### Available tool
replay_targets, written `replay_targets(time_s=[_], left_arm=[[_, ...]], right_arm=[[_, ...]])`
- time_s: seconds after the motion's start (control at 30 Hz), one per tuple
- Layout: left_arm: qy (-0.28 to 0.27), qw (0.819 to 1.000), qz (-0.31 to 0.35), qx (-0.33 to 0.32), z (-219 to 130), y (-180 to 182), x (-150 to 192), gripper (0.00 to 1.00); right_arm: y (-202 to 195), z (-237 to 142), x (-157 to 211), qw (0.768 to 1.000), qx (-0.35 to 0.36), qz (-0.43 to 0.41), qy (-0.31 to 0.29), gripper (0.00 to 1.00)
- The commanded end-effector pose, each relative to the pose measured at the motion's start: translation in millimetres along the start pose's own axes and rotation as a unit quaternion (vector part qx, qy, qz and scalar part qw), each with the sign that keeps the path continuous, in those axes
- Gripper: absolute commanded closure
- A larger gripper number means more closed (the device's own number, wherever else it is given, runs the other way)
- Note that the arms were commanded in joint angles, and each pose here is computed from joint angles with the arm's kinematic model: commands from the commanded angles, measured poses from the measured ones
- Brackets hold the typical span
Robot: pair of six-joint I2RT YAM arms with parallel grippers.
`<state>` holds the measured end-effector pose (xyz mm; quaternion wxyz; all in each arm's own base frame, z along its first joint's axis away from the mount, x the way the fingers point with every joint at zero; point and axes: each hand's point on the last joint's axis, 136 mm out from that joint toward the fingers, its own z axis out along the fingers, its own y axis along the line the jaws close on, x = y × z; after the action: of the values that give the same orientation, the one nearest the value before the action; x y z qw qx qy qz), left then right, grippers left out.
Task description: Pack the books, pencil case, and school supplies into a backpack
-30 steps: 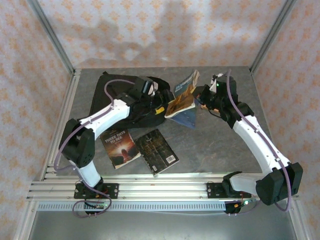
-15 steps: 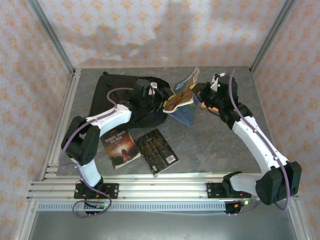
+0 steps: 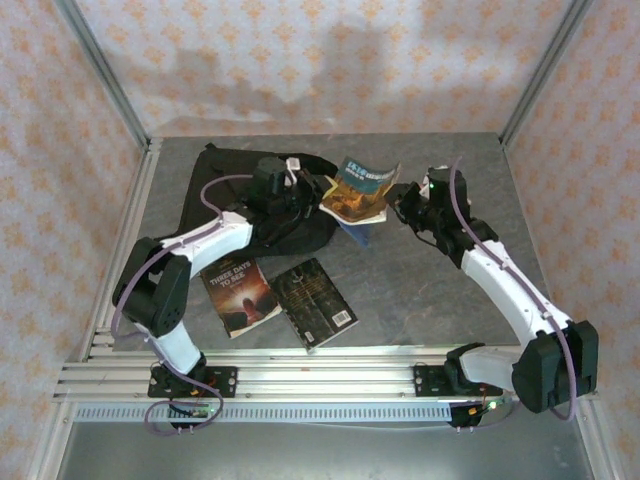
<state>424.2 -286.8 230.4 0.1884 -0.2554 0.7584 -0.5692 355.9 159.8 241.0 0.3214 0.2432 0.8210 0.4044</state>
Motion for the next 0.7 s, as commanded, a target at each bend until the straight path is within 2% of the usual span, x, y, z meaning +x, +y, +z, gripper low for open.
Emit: replay_targets(time_s=[0.0,0.07,0.13,0.33,0.5,0.67], left_arm=[[0.01,0.993,0.086,0.076,-31,-74,21,1.0],[0.002,0.991,0.1,0.083,-41,-86,22,1.0],[-0.003,0.99,0.109,0.089,-50,-95,23,1.0],[-0.021,0.987,0.117,0.104,-71,-113,27,1.0],[-0.032,0.985,0.12,0.118,-87,-129,29,1.0],[-0.045,0.982,0.125,0.136,-102,-150,31,1.0]], right_arm=[[-12,1,6,1.0,0.014,0.01,0.001,0.28],[-21,6,9,0.999,0.028,0.022,0.005,0.08],[-19,13,12,0.999,0.014,0.038,0.017,0.0],[12,45,22,0.985,-0.09,0.12,0.078,0.0],[55,39,7,0.958,-0.234,0.156,0.059,0.0],[86,28,7,0.94,-0.297,0.16,0.056,0.0]])
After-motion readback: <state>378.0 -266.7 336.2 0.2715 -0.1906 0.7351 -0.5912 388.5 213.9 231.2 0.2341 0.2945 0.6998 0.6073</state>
